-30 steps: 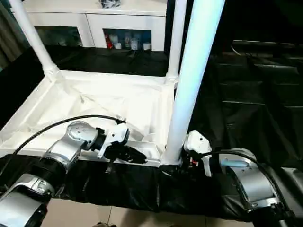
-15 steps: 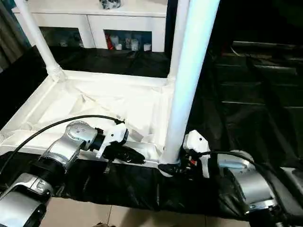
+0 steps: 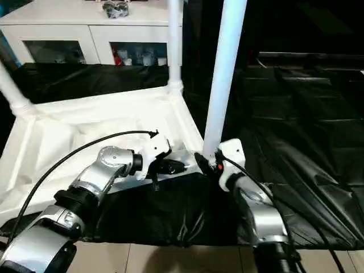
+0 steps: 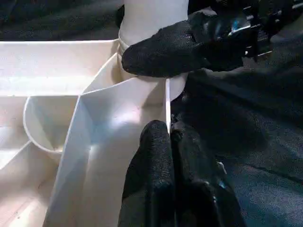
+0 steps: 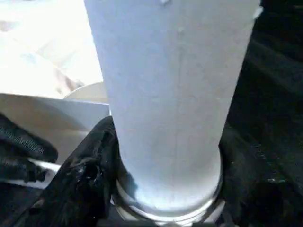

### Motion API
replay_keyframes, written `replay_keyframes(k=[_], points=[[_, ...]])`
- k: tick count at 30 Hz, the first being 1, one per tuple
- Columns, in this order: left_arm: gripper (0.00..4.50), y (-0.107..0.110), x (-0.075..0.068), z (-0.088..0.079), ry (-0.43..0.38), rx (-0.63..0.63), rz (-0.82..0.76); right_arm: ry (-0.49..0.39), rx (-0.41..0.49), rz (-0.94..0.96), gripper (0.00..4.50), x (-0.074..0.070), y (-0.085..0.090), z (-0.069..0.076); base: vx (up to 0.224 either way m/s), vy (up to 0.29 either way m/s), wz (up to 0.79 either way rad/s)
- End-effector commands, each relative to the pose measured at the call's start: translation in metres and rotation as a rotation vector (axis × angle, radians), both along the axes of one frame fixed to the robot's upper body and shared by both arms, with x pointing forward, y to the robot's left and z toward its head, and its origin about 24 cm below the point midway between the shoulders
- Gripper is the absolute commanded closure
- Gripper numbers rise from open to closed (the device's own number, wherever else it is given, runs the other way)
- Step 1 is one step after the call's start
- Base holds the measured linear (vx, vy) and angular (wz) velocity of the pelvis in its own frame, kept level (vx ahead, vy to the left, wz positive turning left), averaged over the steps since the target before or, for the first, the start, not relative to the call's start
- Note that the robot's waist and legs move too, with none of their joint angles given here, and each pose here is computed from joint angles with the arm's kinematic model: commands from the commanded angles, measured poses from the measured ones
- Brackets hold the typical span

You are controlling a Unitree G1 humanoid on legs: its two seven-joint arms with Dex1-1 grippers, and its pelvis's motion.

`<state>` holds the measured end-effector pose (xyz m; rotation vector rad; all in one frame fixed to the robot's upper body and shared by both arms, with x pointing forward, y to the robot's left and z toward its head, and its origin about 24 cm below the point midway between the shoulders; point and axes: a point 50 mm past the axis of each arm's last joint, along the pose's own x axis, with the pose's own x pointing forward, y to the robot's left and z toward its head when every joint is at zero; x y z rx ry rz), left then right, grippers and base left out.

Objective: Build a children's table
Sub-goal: Rotate leg to tighten

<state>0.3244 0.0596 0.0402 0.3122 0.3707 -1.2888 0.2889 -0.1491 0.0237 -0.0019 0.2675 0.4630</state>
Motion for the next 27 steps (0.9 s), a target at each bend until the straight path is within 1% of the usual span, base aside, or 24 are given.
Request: replay_keyframes(k=[1,2,4,5,7,8,9,11,14,17,18,19,22,23,24,25,26,27], points=[[4.5,-0.037,-0.017,-0.01,0.056,-0.008,-0.106,0.101,0.066,0.166,1.83,-0.011,0.049,-0.017,0.0,0.0,0.0],[4.5,-0.037,-0.018,-0.01,0.06,-0.008,-0.108,0.087,0.072,0.167,1.48,-0.01,0.051,-0.016,0.0,0.0,0.0],[4.5,-0.034,-0.018,-0.01,0.066,-0.008,-0.115,0.083,0.086,0.155,1.48,-0.01,0.048,-0.015,0.0,0.0,0.0],[4.5,-0.033,-0.018,-0.01,0.067,-0.007,-0.115,0.081,0.091,0.154,1.11,-0.009,0.047,-0.015,0.0,0.0,0.0],[4.5,-0.03,-0.018,-0.01,0.067,-0.006,-0.118,0.077,0.091,0.153,1.06,-0.009,0.043,-0.014,0.0,0.0,0.0],[4.5,-0.028,-0.018,-0.011,0.066,-0.004,-0.125,0.074,0.084,0.158,0.99,-0.01,0.041,-0.013,0.0,0.0,0.0],[4.5,-0.025,-0.018,-0.009,0.036,-0.005,-0.149,0.054,0.051,0.181,0.85,-0.011,0.035,-0.011,0.0,0.0,0.0],[4.5,-0.021,-0.017,-0.007,0.018,-0.001,-0.145,0.039,0.026,0.206,0.61,-0.012,0.03,-0.009,0.0,0.0,0.0],[4.5,-0.013,-0.012,-0.001,-0.022,0.005,-0.129,0.029,0.009,0.251,0.61,-0.016,0.022,-0.006,0.04,-0.007,0.05],[4.5,-0.009,-0.011,0.003,-0.022,-0.012,-0.129,0.027,0.012,0.279,0.61,-0.019,0.018,-0.004,0.061,-0.018,0.07],[4.08,-0.007,-0.012,0.004,-0.013,-0.014,-0.138,0.025,0.011,0.292,0.58,-0.021,0.015,-0.003,0.052,-0.025,0.03],[3.97,-0.002,-0.014,0.004,0.017,-0.008,-0.157,0.027,0.01,0.308,0.58,-0.023,0.012,-0.003,0.0,0.0,0.0],[3.97,0.006,-0.016,0.001,0.054,0.02,-0.162,0.03,0.003,0.322,0.58,-0.025,0.006,-0.003,0.0,0.0,0.0],[3.7,0.006,-0.016,0.001,0.054,0.02,-0.162,0.03,0.003,0.322,0.58,-0.025,0.006,-0.003,0.0,0.0,0.0],[3.58,0.008,-0.015,-0.001,0.043,0.041,-0.146,0.03,-0.003,0.32,0.58,-0.025,0.004,-0.003,0.0,0.0,0.0],[3.58,0.013,-0.015,-0.004,0.059,0.067,-0.139,0.031,-0.006,0.319,0.58,-0.025,0.001,-0.003,0.0,0.0,0.0],[3.56,0.013,-0.015,-0.004,0.059,0.067,-0.139,0.031,-0.006,0.319,0.58,-0.025,0.001,-0.003,0.0,0.0,0.0],[3.56,0.018,-0.015,-0.008,0.078,0.1,-0.122,0.029,-0.01,0.313,0.58,-0.025,-0.001,-0.002,0.0,0.0,0.0]])
